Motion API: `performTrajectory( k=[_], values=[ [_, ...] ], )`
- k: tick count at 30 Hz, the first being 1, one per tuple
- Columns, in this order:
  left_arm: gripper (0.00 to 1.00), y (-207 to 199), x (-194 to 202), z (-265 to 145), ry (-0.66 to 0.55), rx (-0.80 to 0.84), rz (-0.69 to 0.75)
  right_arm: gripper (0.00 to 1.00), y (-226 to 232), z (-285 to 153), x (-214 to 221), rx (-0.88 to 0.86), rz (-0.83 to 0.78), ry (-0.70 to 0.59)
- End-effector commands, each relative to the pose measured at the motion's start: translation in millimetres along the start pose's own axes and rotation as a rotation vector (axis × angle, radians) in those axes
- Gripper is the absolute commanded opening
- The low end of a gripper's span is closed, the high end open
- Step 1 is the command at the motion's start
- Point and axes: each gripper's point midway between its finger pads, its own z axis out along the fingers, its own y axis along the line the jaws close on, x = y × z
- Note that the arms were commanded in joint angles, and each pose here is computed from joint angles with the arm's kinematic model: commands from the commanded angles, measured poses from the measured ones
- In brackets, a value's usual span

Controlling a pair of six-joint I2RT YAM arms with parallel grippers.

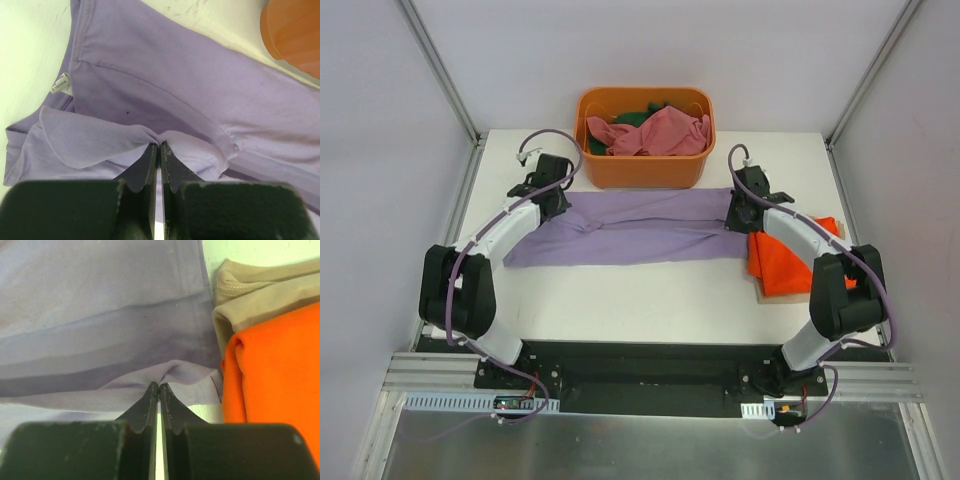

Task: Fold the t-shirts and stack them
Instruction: Fold the other side of the tshirt into a rectangle

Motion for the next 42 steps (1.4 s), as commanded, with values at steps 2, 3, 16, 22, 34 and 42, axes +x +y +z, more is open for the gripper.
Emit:
performTrajectory(
  k=[2,3,16,22,34,42],
  values=[
    [0.00,-8.4,-17.4,10.3,-0.019,0.012,0.005,0.05,4.6,5.3,-25.4,0.000,-0.002,-0.043],
    [0.00,-8.6,-16.5,13.2,-0.012,0.011,0.003,0.06,4.6,8.4,-26.8,0.005,0.001,-0.042],
    [0.99,-5.8,-65.0,11.6,-0.075,-0.055,-0.044,0.48,0.0,-12.7,-76.0,0.053,-0.032,-0.123],
    [0.99,-17.9,-20.8,-14.1,0.062,0.129,-0.069,0.96,25.3,-33.2,-40.3,-0.171,-0.096,-0.079],
    [0.99,-60.1,63.6,10.4,0.373,0.372,-0.044,0.96,72.7,12.0,23.8,-0.319,-0.145,0.146],
    [0.99,-34.4,28.2,69.7,0.248,0.159,0.025,0.96,45.8,34.4,46.8,-0.227,-0.125,0.226]
  ],
)
